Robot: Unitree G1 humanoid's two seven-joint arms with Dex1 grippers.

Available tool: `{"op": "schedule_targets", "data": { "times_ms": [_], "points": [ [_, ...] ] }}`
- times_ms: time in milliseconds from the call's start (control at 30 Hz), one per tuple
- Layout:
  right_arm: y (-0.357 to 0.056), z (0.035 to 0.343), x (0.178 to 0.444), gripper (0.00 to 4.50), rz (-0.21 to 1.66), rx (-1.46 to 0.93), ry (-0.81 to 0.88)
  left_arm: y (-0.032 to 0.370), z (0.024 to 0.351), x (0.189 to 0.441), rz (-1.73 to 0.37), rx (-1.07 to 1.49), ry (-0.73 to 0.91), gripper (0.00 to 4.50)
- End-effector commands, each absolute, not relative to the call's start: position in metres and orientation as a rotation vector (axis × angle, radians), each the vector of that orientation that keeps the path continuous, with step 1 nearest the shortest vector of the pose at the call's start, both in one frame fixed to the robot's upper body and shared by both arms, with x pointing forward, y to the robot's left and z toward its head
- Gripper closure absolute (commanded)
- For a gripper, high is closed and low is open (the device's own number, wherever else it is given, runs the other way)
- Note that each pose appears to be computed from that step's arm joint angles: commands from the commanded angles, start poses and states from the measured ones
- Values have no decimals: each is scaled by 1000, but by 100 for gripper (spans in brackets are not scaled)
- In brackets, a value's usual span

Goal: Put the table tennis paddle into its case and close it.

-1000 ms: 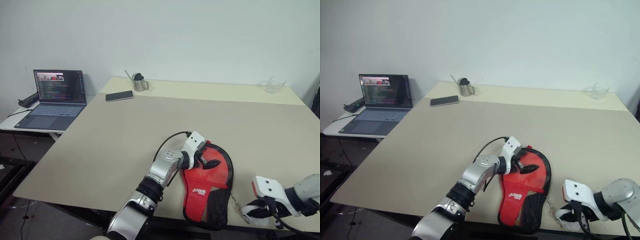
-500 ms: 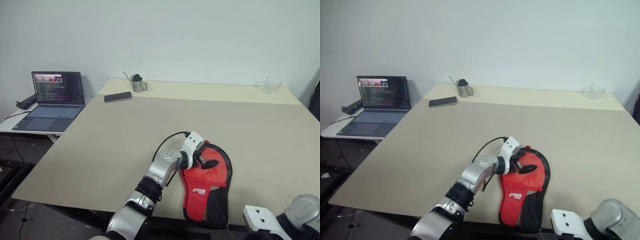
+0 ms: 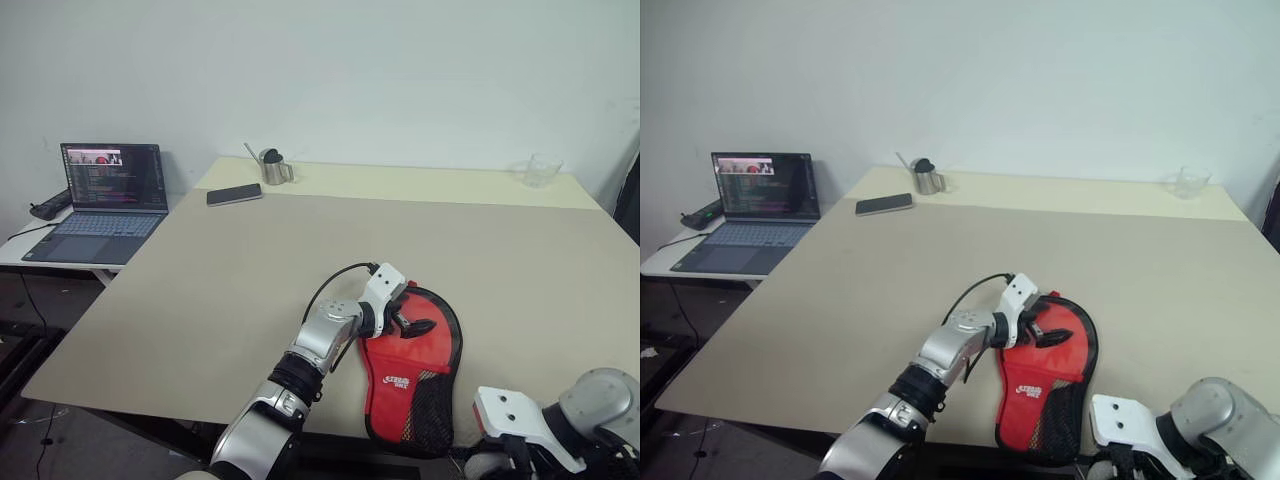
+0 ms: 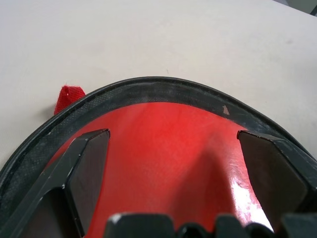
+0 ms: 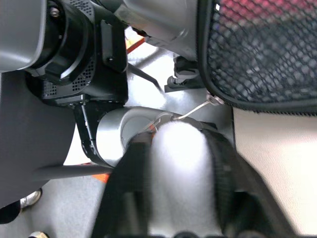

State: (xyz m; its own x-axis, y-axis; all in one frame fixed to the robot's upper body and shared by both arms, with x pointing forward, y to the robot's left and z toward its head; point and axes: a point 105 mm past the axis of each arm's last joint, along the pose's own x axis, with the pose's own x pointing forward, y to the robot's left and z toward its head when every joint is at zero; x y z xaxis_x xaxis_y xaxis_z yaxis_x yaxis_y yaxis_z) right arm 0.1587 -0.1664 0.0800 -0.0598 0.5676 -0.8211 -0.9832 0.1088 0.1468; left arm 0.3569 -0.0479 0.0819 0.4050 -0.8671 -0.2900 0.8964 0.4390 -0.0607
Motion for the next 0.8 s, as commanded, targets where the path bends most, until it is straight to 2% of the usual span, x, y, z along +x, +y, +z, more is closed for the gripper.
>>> {"op": "schedule_targets", "data": {
  "times_ms": [33,167,267,433,533,633,700,800],
  "points": [
    [-170,80,162,146,1399,-609,901,-36,58,357,-1076,115,400,0],
    [-179,75,174,2,1356,-611,879,-37,59,357,-1075,111,399,0],
    [-189,74,193,2,1296,-644,830,-36,61,358,-1070,107,385,0],
    [-204,102,242,2,1190,-622,652,-26,87,371,-1053,92,266,0],
    [-208,130,269,2,1140,-580,523,-8,119,383,-1053,89,178,0],
    [-217,147,293,2,1108,-622,462,21,167,388,-1098,155,84,0],
    [-222,147,302,2,1097,-652,468,32,186,384,-1132,184,45,0],
    [-234,154,320,2,1074,-682,474,75,223,359,-1219,290,-29,0]
  ]
}}
